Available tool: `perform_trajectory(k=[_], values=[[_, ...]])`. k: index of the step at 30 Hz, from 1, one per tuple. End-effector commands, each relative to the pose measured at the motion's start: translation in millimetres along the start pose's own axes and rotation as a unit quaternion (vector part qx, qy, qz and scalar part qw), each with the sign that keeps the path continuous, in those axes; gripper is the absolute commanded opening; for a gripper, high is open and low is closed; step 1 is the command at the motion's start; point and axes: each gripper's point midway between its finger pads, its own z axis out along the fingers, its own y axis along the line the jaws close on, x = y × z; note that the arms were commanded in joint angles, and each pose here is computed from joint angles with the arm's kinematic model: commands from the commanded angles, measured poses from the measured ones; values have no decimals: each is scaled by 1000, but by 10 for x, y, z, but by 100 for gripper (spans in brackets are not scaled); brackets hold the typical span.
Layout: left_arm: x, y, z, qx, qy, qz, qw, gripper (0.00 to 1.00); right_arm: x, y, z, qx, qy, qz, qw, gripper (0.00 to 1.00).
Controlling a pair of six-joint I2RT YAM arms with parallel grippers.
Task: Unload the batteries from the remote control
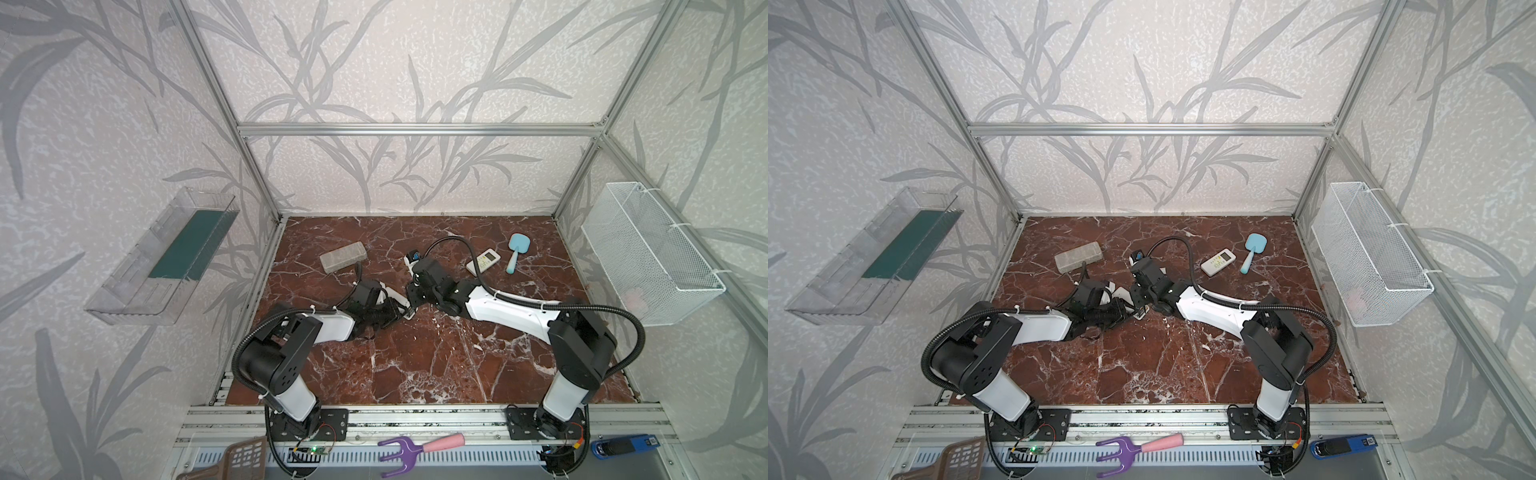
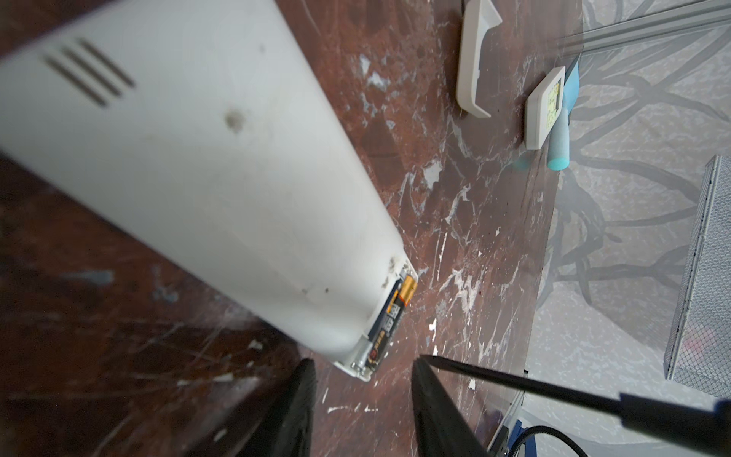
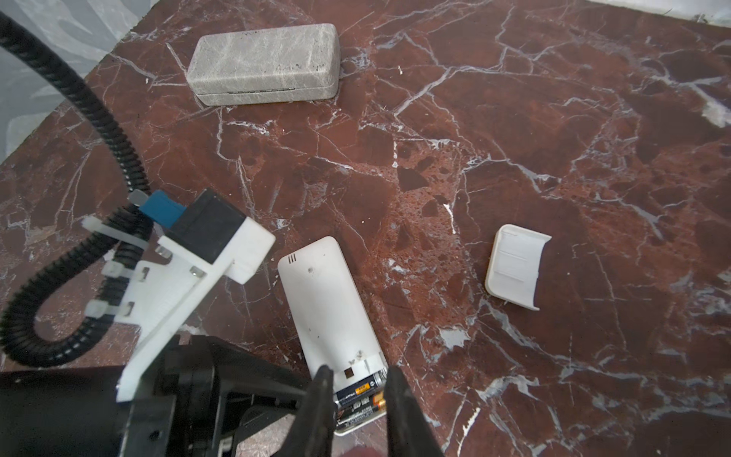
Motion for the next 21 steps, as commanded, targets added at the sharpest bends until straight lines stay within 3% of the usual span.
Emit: perform_trajectory(k=[1,8,21], values=[[-96,-63,-41,-1,-15,4,1000,42,-160,-33,-110,4,-30,-10,1000,0],[-151,-23,-25,-4,-19,-7,1000,42,-248,-50,-69,0,-44,-21,999,0],[-335,25,48,-5,-26,-13,1000,36,-281,211,-43,-72,-64,-85,992,0]])
